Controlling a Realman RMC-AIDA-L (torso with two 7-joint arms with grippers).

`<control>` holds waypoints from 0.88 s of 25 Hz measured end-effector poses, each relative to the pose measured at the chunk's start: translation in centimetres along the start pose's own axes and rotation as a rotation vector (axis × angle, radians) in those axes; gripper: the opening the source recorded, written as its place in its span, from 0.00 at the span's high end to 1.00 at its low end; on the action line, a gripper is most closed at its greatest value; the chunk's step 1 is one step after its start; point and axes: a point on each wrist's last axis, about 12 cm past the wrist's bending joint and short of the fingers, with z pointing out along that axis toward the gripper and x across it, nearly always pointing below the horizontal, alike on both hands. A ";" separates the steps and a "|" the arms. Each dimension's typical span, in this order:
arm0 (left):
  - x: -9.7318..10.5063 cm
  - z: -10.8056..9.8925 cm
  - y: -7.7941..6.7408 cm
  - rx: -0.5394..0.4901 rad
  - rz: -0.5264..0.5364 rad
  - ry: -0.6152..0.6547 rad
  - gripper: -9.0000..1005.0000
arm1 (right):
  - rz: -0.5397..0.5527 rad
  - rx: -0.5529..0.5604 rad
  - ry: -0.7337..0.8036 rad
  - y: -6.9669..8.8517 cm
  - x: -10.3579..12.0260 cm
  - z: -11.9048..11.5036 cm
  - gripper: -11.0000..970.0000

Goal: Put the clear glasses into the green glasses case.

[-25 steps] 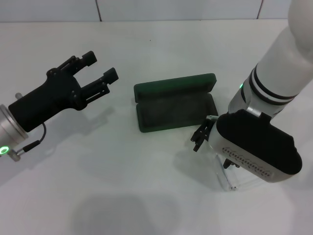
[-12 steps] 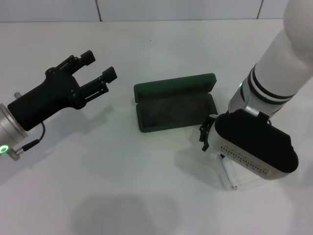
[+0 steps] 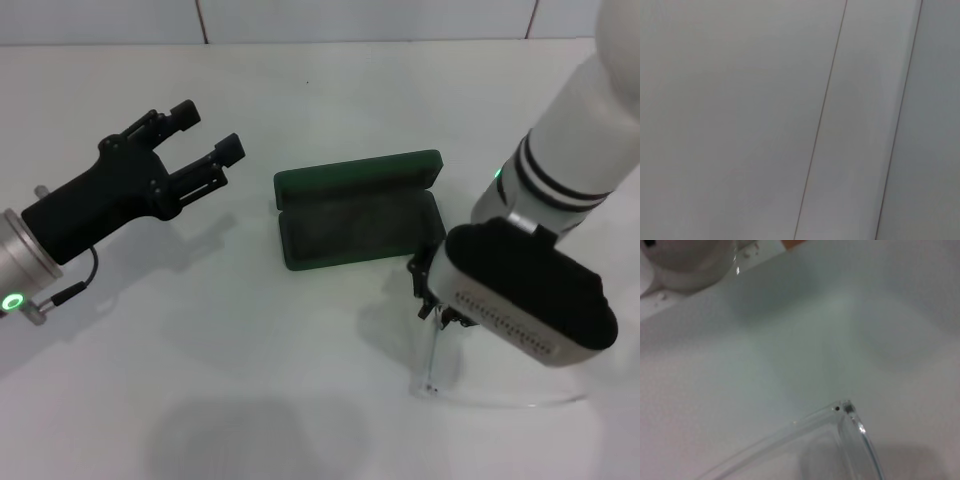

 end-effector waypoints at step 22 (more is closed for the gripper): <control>-1.8 0.6 -1.8 0.235 0.056 -0.078 0.18 | 0.941 0.981 -0.535 8.6 8.3 -3.0 0.86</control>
